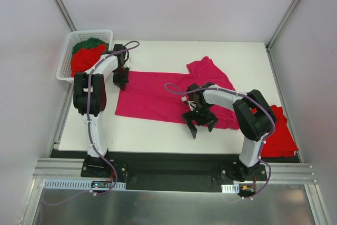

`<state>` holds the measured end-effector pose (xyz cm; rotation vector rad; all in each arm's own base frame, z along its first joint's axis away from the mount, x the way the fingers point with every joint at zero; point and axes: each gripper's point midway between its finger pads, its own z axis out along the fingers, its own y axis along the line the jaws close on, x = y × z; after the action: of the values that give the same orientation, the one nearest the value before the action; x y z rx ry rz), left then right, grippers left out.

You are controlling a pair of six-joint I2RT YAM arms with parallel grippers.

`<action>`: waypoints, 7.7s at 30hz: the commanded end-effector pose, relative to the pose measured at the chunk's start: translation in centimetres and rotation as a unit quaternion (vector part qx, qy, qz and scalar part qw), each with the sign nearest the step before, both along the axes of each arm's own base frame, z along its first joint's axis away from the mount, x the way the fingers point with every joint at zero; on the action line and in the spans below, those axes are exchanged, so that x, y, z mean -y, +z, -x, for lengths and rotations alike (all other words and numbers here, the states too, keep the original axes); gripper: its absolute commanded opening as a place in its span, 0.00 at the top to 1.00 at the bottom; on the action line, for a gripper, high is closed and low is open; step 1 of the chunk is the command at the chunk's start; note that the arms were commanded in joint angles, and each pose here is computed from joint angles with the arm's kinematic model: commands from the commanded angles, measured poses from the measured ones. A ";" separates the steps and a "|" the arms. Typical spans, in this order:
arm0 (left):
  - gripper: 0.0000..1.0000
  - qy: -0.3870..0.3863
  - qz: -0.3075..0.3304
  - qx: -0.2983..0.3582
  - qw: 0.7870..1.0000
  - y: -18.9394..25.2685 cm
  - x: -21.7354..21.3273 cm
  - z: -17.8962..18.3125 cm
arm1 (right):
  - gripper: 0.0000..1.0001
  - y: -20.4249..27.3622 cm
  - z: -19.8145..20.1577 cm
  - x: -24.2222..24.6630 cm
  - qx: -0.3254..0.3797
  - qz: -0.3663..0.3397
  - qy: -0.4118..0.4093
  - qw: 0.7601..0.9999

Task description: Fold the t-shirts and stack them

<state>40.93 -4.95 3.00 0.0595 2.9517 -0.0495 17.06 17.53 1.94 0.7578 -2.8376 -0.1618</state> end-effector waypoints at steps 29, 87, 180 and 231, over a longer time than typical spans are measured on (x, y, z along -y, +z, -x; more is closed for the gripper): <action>0.99 -0.003 -0.047 0.008 0.999 2.5 -1.5 1.5 | 0.04 -1.0 1.0 -0.2 -0.036 -0.002 0.012 0.999; 0.01 -0.085 0.237 -0.057 0.966 0.2 14.8 9.8 | 0.08 6.8 -19.7 5.5 0.269 -0.029 -0.177 0.946; 0.01 -0.092 -0.008 -0.099 0.991 -0.7 6.5 11.7 | 0.99 3.3 -26.1 6.1 0.214 -0.079 -0.201 0.953; 0.01 -0.096 -0.029 -0.109 0.989 -1.1 5.7 11.9 | 0.99 12.2 -27.8 9.6 0.295 -0.109 -0.236 0.920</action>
<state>29.37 -11.26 1.76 0.3283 3.1338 -0.0602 43.54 8.27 9.44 0.1256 -3.4765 -0.3265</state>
